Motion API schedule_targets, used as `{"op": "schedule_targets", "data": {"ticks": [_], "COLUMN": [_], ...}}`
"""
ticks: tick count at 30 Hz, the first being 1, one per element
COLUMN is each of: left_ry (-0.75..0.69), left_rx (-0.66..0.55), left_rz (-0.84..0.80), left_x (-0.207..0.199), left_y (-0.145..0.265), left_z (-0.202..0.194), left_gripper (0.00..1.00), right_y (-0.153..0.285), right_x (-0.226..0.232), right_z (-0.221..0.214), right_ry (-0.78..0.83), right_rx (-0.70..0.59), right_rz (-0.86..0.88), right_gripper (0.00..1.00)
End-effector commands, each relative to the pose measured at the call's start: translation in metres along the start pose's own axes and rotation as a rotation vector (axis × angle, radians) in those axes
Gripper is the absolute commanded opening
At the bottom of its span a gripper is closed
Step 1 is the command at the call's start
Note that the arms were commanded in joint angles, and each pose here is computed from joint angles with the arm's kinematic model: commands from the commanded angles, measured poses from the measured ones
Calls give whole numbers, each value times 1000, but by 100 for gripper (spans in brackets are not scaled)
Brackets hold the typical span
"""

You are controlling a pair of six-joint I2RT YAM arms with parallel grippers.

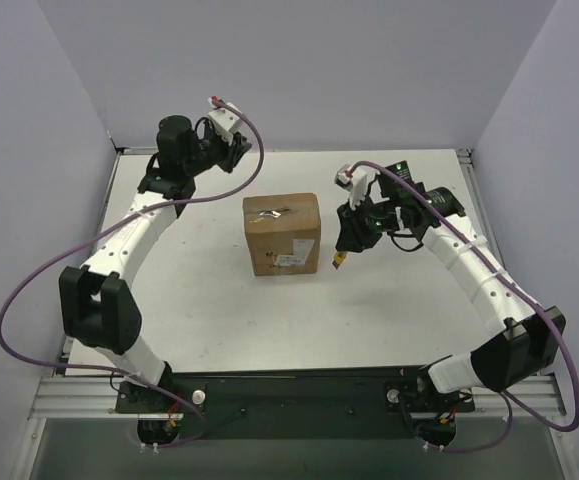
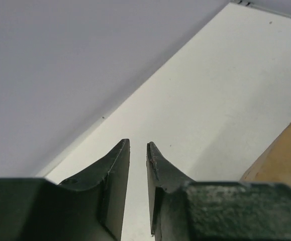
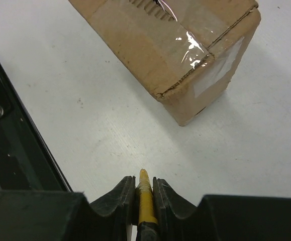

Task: Unpack the express box

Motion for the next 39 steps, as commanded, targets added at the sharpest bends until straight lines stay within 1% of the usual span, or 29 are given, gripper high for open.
{"op": "schedule_targets", "data": {"ticks": [1,2,4,5,9,14,15,16,17,19,20,21,22,23,24,25,27,29,30,32,35,36,37,39], "left_ry": [102,101,130,175,235,266,289,280,304,310,319,327,313,300,310,303,302,287,298,298,289,291,292,275], "left_rx": [71,56,67,78,52,84,113,103,135,139,158,177,168,172,199,197,216,216,221,209,148,134,112,91], "left_rz": [-146,-214,-245,-260,-340,-351,-361,-361,-365,-363,-373,-382,-387,-402,-414,-420,-457,-479,-510,-522,-529,-523,-515,-463], "left_x": [-8,-16,-20,-25,-46,-68,-74,-78,-85,-93,-100,-104,-108,-112,-118,-120,-129,-134,-139,-142,-139,-135,-130,-114], "left_y": [-23,-24,-29,-29,-20,17,26,35,43,59,65,71,78,82,88,93,102,110,115,122,127,128,128,130], "left_z": [-37,-39,-54,-59,-59,-59,-63,-56,-69,-67,-74,-78,-73,-75,-80,-78,-81,-79,-78,-70,-44,-37,-25,-18], "left_gripper": [28,28,28,28,28,29,30,30,30,31,31,31,32,32,32,32,32,32,32,32,37,40,42,45], "right_y": [-12,-14,-24,-28,-43,-49,-52,-54,-58,-67,-70,-82,-81,-86,-101,-102,-122,-131,-141,-147,-148,-145,-143,-134], "right_x": [-15,-15,-16,-16,-17,-23,-26,-28,-30,-35,-35,-36,-36,-35,-37,-36,-39,-36,-37,-37,-41,-42,-42,-43], "right_z": [4,5,8,9,15,35,41,45,49,63,69,70,85,91,91,106,109,123,121,125,123,122,122,120], "right_ry": [122,137,159,161,147,173,176,180,182,183,189,191,206,213,209,225,233,250,251,260,260,258,256,254], "right_rx": [48,54,77,83,102,61,55,50,44,30,23,41,10,4,24,-7,6,-20,-8,-12,-6,-5,-7,-8], "right_rz": [-90,-91,-81,-76,-70,-130,-142,-148,-150,-153,-153,-148,-154,-151,-143,-147,-144,-154,-153,-166,-188,-197,-203,-214], "right_gripper": [0,0,0,0,0,0,0,0,0,0,0,0,0,0,0,0,0,0,0,0,0,0,0,0]}}
Point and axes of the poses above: each gripper's point midway between its finger pads, its own y axis back along the fingers, its own x axis along the line the jaws close on, z = x × y, the point moved 4 cm from there along y, back along the fingers, and after that the axes turned 3 degrees about -y, right-handed, at the moved point
